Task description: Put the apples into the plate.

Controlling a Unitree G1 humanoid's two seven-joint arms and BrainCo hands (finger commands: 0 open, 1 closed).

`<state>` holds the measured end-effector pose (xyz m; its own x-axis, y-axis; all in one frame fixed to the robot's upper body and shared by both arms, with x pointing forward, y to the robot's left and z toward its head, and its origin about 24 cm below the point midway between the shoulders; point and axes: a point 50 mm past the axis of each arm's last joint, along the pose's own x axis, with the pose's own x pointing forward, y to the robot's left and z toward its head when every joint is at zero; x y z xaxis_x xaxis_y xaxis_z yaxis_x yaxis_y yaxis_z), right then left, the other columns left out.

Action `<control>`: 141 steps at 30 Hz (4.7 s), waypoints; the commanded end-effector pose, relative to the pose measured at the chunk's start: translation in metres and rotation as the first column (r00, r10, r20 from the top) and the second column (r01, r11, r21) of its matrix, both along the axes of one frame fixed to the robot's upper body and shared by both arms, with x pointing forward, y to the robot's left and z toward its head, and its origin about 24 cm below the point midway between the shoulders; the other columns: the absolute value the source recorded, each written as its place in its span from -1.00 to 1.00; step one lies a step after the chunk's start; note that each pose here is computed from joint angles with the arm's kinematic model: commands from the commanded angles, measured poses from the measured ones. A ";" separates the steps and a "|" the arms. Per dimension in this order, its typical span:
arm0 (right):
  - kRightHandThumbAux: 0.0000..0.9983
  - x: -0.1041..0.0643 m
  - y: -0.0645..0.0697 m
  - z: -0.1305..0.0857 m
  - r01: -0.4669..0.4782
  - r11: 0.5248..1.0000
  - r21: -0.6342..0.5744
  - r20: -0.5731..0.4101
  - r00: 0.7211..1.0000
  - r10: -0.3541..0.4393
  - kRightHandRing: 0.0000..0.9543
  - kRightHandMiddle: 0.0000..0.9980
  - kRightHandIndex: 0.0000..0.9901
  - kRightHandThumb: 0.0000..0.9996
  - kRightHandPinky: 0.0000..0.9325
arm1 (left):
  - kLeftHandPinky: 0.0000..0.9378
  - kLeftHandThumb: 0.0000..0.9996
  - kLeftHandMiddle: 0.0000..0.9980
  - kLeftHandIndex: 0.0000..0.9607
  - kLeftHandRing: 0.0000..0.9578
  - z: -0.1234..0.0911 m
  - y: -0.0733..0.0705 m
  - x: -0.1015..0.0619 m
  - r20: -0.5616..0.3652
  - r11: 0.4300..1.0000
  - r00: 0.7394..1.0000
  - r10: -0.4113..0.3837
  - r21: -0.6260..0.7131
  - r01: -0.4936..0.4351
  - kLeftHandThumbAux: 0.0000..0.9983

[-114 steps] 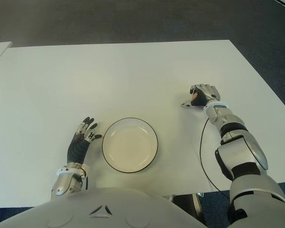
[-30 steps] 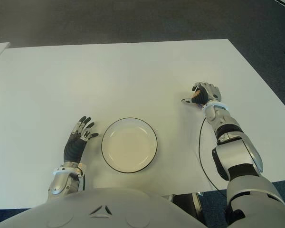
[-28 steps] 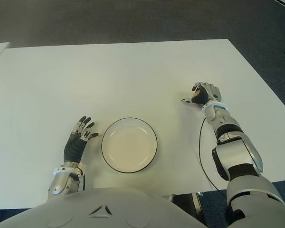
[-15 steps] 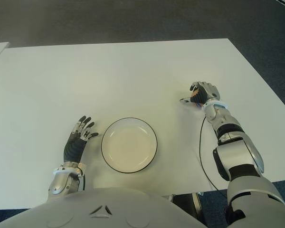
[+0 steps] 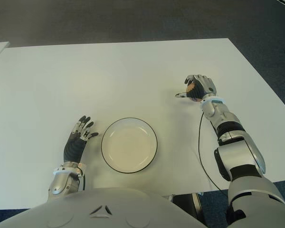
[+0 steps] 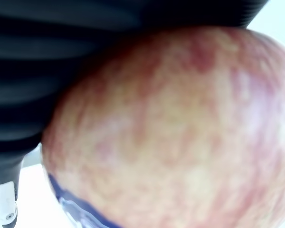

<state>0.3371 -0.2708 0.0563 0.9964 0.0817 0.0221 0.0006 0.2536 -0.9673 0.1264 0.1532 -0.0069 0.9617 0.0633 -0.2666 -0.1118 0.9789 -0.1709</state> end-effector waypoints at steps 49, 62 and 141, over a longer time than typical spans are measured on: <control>0.35 -0.016 0.076 0.046 -0.420 0.904 0.077 0.200 0.895 0.399 0.81 0.07 -0.19 0.72 0.81 | -0.67 -0.54 -0.84 -0.95 -0.78 -0.012 -0.002 -0.006 -0.082 1.000 0.996 -0.018 -0.009 0.017 0.08; 0.35 -0.021 0.098 0.056 -0.537 0.842 0.056 0.234 0.827 0.512 0.83 0.07 -0.19 0.71 0.83 | -0.63 -0.54 -0.83 -0.95 -0.74 -0.012 -0.003 -0.005 -0.076 1.000 0.997 -0.017 -0.009 0.016 0.11; 0.35 -0.116 0.197 0.024 -0.874 0.466 -0.134 0.121 0.453 0.883 0.72 0.05 -0.19 0.71 0.79 | -0.73 -0.51 -0.87 -0.96 -0.79 -0.007 -0.016 -0.001 -0.068 0.999 0.997 -0.033 -0.001 0.033 0.22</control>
<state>0.2268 -0.0726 0.0852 0.3920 0.9024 0.1791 -0.0470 0.2141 -0.9757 0.1323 0.1378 -0.0055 0.9639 0.0196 -0.2655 -0.0695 0.9812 -0.1800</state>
